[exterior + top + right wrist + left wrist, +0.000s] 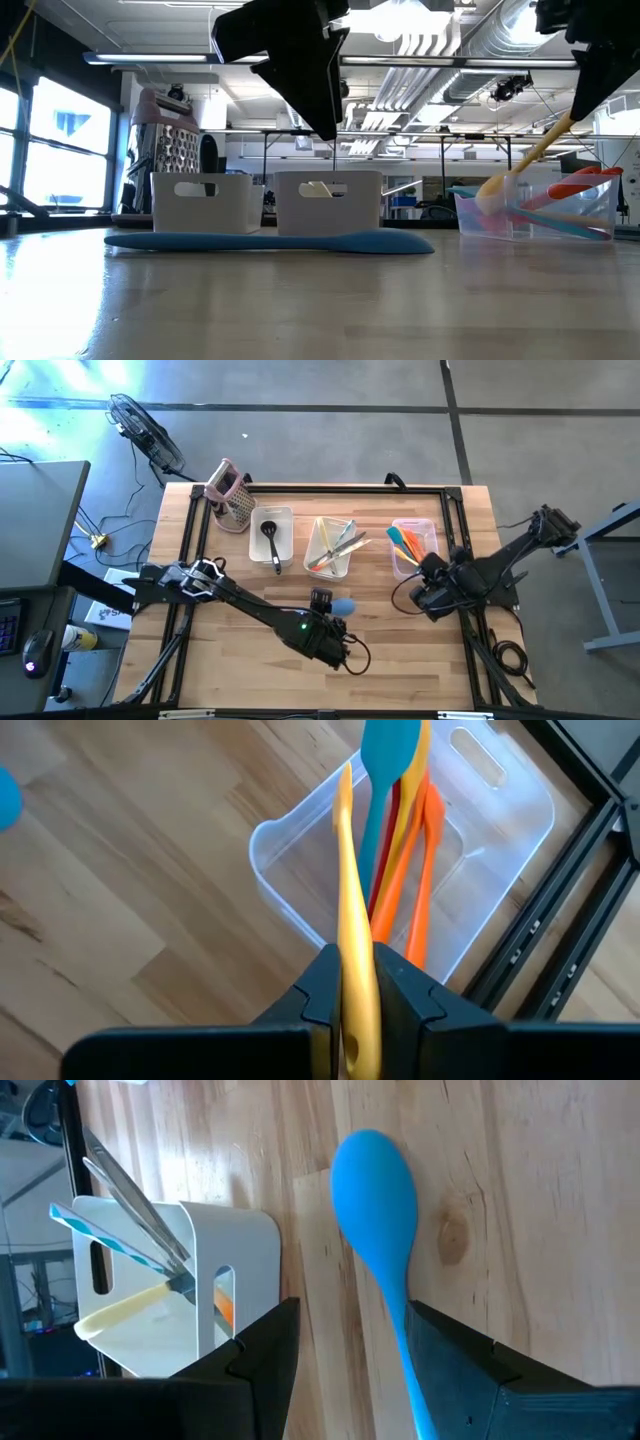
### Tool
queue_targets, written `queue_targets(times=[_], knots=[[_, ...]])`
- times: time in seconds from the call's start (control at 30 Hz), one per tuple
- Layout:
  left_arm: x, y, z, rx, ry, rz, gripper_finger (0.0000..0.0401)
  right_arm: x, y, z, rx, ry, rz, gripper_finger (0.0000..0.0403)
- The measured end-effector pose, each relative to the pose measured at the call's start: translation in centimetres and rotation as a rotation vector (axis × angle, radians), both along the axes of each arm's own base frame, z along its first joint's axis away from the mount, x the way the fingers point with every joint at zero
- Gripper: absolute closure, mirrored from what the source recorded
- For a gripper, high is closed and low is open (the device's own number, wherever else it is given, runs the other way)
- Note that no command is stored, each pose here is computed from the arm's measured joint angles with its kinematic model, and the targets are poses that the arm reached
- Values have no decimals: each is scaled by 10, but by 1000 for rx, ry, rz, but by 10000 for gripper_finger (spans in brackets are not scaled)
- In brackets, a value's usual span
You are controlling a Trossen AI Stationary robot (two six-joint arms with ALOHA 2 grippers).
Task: Pick & Place Kitchen Items
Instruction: Put the yellow spatula into the transparent bin
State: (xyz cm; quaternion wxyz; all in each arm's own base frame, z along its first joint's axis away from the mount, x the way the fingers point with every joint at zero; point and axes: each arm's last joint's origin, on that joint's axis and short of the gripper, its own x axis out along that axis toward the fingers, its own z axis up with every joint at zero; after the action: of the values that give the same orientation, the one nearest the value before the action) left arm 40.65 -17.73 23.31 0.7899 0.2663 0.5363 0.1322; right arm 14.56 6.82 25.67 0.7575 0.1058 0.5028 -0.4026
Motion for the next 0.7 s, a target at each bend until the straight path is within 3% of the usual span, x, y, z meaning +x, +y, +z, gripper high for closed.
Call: queue_targets(times=[0.43,0.7], knots=[[0,0,0,-7,-6,10,226,12,-21,-2,2,45,-21,373],[0,0,0,-11,-11,19,226,11,-33,-21,63,101,-100,340]])
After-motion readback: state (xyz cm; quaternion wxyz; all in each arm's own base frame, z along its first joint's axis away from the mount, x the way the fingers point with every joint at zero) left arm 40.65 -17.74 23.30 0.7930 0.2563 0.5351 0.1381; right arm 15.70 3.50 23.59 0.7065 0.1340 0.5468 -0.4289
